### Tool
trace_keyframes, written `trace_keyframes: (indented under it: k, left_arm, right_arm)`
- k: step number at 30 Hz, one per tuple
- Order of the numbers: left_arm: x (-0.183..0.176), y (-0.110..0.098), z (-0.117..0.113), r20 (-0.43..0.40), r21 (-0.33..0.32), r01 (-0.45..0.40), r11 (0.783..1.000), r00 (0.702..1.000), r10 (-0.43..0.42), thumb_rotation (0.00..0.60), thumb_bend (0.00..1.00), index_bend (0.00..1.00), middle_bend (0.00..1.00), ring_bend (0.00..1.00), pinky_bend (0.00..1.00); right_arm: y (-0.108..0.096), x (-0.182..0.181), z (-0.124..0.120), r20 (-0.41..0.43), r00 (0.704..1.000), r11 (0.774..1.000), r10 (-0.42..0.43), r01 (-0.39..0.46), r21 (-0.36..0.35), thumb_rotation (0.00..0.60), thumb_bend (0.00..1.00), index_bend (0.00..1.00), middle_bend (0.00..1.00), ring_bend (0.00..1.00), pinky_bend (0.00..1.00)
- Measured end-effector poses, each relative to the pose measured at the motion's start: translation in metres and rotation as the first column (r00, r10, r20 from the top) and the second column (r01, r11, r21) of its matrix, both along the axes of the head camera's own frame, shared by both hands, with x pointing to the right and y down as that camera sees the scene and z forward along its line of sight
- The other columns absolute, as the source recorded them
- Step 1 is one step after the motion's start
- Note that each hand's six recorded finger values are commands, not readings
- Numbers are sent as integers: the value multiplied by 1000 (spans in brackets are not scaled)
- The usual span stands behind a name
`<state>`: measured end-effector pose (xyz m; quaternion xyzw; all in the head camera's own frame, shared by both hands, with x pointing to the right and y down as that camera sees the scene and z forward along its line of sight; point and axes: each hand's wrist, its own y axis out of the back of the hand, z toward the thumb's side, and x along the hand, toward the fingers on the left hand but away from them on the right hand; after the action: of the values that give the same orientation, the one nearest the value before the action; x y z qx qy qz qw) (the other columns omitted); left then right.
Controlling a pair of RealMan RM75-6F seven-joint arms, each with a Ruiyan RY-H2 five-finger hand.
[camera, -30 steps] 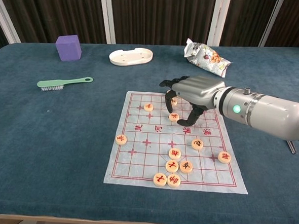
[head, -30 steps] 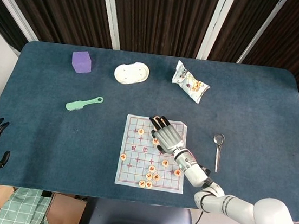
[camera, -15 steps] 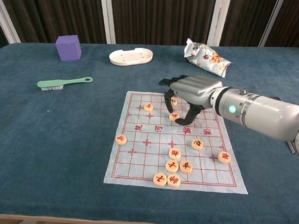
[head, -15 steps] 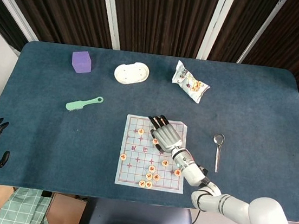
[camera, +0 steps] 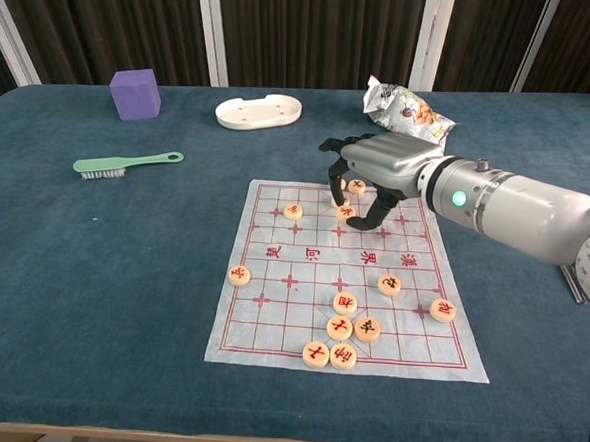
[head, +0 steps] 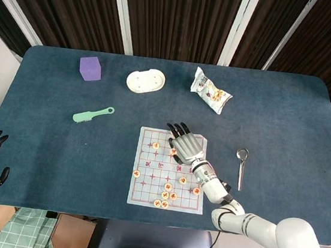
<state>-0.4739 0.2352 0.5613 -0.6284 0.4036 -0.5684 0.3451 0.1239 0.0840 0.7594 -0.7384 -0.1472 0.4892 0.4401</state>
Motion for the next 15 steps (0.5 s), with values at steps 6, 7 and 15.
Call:
trace_keyframes:
  k: [6, 7, 15]
  left_arm:
    - [0, 0, 0, 0, 1, 3, 1000, 1000, -3, 600, 420, 0, 0, 0, 26]
    - [-1, 0, 0, 0, 1, 5, 1000, 1000, -5, 600, 420, 0, 0, 0, 26]
    - [-1, 0, 0, 1, -1, 6, 1000, 1000, -6, 600, 418, 0, 0, 0, 25]
  right_arm:
    - [-5, -1, 5, -22, 1000, 1000, 10, -9, 6, 600, 477, 629, 41, 0, 0]
    - [-5, -1, 6, -25, 1000, 1000, 10, -9, 7, 600, 477, 626, 41, 0, 0]
    - [-4, -3, 9, -32, 999, 1000, 3, -2, 5, 600, 477, 528, 41, 0, 0]
